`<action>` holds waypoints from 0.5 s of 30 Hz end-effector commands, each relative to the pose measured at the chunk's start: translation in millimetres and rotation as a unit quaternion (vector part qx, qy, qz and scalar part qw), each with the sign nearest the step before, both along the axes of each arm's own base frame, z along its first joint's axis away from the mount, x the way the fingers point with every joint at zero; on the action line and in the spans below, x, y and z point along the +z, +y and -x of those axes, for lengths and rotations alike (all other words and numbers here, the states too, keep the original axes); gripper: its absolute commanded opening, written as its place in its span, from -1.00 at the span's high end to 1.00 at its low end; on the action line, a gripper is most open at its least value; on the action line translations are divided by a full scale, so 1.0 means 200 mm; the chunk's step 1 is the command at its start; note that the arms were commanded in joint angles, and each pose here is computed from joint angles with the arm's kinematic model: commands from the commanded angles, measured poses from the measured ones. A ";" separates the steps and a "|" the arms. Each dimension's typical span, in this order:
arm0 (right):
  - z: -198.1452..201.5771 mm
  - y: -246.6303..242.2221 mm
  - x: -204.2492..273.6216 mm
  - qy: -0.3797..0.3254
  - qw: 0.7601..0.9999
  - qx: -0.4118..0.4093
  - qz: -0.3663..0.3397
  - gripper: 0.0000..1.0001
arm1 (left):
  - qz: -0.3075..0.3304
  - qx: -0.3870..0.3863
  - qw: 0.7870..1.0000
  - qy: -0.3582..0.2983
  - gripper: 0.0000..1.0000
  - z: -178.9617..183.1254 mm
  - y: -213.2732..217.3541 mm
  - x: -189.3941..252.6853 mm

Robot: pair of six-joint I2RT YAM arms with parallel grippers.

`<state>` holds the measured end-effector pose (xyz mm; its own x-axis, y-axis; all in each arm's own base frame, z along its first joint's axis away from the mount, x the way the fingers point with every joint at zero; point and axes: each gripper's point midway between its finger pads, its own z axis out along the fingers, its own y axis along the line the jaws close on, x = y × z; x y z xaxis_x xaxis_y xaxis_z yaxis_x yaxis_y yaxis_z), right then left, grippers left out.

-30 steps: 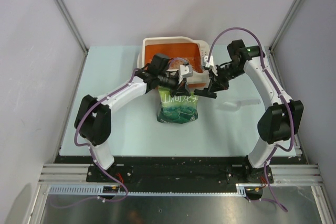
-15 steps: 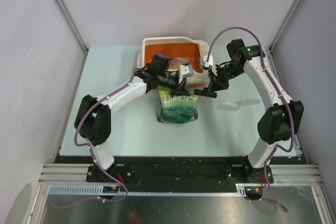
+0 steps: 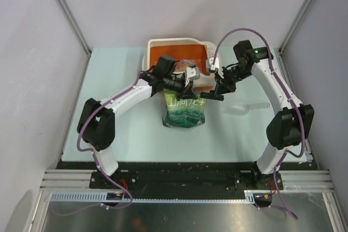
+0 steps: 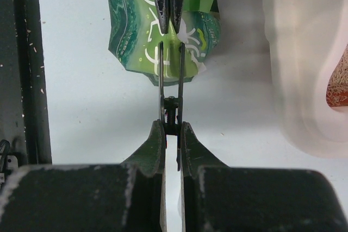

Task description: Fill the litter box with clean litter

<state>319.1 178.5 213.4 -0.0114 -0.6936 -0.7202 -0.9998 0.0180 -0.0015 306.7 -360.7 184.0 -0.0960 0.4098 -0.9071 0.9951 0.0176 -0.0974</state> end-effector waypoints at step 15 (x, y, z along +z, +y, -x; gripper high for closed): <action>-0.04 0.03 0.02 -0.052 0.998 0.023 0.010 1.00 | 0.031 -0.018 0.999 -0.026 1.00 -0.01 -0.06 0.13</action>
